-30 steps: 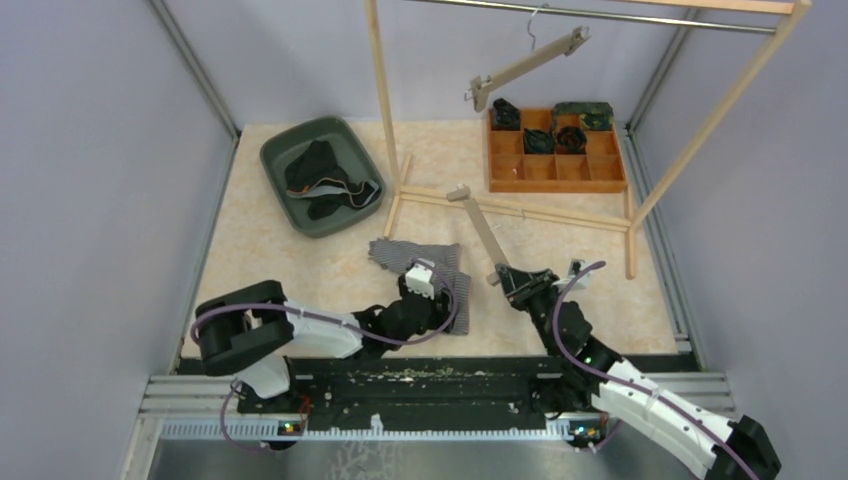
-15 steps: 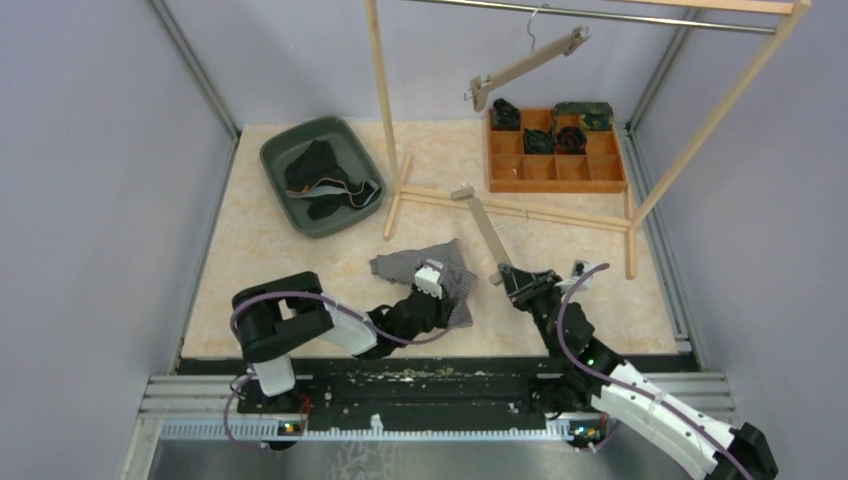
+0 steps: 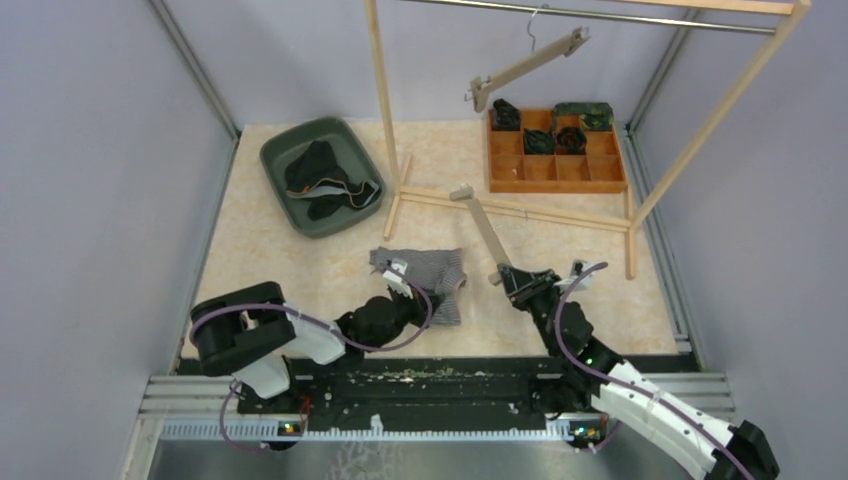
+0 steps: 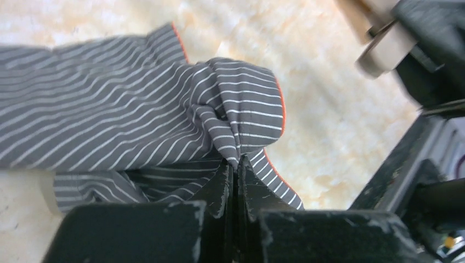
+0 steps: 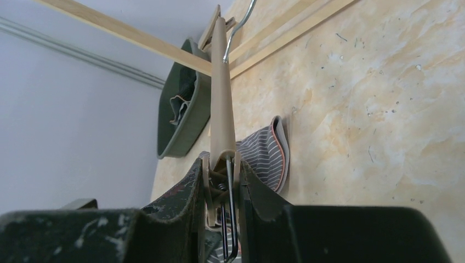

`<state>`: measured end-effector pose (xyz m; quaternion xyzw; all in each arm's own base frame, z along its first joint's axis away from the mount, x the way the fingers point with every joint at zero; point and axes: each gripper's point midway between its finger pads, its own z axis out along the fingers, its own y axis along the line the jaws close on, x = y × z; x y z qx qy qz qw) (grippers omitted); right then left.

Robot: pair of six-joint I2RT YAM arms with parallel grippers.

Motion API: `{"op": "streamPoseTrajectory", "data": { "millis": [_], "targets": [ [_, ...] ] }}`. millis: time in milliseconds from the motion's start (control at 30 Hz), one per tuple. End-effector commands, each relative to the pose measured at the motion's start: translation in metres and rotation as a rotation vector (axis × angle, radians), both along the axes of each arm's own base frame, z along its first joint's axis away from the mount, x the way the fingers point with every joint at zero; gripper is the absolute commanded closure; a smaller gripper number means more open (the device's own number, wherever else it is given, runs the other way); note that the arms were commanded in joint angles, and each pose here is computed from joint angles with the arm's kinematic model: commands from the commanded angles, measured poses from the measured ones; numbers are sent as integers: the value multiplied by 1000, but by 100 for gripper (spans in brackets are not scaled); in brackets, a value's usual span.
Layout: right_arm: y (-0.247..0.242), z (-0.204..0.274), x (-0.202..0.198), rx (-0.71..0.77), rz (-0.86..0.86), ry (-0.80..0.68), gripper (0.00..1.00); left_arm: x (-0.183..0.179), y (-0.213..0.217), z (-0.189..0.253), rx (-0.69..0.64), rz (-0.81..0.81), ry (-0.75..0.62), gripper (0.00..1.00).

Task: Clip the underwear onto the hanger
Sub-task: Clamp the underwear onto the hanger.

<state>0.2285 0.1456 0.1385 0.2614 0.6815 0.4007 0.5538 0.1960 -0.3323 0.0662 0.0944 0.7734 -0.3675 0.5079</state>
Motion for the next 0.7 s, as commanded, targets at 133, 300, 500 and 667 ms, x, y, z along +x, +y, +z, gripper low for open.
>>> {"op": "streamPoseTrajectory", "data": {
  "millis": [133, 300, 500, 667],
  "targets": [
    [10, -27, -5, -43, 77, -38, 100, 5, -17, 54, -188, -42, -12, 100],
    [20, -22, -7, -48, 130, -65, 100, 9, -19, 60, -229, -50, 20, 100],
    [26, -21, -9, -44, 163, -73, 100, 18, -15, 61, -272, -34, 65, 100],
    [30, -22, -10, -24, 182, -60, 100, 24, -11, 67, -345, -39, 98, 100]
  ]
}}
